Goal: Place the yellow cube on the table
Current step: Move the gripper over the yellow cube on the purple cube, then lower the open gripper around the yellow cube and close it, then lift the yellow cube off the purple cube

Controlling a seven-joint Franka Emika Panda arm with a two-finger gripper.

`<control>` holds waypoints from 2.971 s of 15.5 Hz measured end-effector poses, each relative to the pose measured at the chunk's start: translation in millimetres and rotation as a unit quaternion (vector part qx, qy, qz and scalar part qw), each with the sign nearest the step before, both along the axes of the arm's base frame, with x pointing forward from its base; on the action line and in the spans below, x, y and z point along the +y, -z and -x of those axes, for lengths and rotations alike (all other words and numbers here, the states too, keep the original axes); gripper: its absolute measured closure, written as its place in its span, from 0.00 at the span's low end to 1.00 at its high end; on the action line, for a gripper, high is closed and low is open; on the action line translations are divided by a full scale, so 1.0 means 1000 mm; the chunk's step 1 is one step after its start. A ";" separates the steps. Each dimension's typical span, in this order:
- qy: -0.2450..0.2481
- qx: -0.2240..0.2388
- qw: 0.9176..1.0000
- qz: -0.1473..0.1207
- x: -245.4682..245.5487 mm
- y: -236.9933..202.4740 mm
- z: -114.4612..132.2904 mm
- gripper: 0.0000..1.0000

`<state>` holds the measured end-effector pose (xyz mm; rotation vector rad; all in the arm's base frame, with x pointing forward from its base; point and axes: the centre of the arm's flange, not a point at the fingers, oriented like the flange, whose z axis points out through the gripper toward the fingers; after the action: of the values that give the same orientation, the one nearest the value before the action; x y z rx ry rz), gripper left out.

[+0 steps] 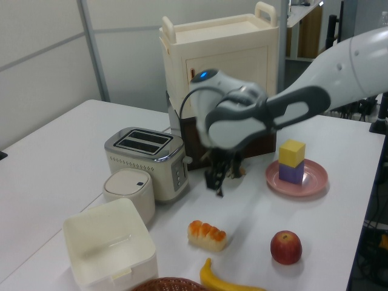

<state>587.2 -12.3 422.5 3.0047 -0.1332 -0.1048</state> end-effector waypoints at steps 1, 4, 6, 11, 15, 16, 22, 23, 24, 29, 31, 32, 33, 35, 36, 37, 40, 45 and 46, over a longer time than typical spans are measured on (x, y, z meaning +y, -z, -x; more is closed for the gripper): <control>0.008 -0.002 1.000 0.005 -0.023 -0.007 0.002 0.00; 0.030 -0.004 0.999 0.024 -0.100 -0.024 0.012 0.00; 0.030 -0.001 0.999 0.028 -0.148 -0.030 0.022 0.00; 0.014 0.013 0.999 0.030 -0.236 -0.037 0.053 0.00; 0.003 0.026 0.999 0.027 -0.265 -0.034 0.070 0.00; 0.002 0.029 0.999 0.022 -0.275 -0.032 0.077 0.00; 0.027 0.017 0.999 -0.034 -0.275 -0.012 0.085 0.00; 0.031 0.009 0.999 -0.039 -0.274 -0.010 0.084 0.00; 0.032 -0.001 0.999 -0.040 -0.275 -0.009 0.083 0.00; 0.032 -0.006 0.999 -0.036 -0.275 0.005 0.078 0.00; 0.032 -0.004 0.999 -0.035 -0.275 0.009 0.077 0.00; 0.032 -0.003 0.999 -0.035 -0.275 0.009 0.077 0.00; 0.032 -0.002 0.999 -0.035 -0.275 0.011 0.076 0.00; 0.032 0.003 0.999 -0.036 -0.274 0.015 0.076 0.08; 0.031 0.005 0.999 -0.036 -0.273 0.017 0.076 0.20; 0.031 0.006 0.999 -0.036 -0.273 0.019 0.075 0.32; 0.024 0.003 0.999 -0.036 -0.273 0.015 0.075 0.41; -0.004 0.005 0.999 -0.054 -0.242 -0.011 0.069 0.41; -0.004 0.003 0.999 -0.054 -0.223 -0.015 0.061 0.41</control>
<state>526.2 -235.4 437.0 3.1113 -0.1183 -0.1230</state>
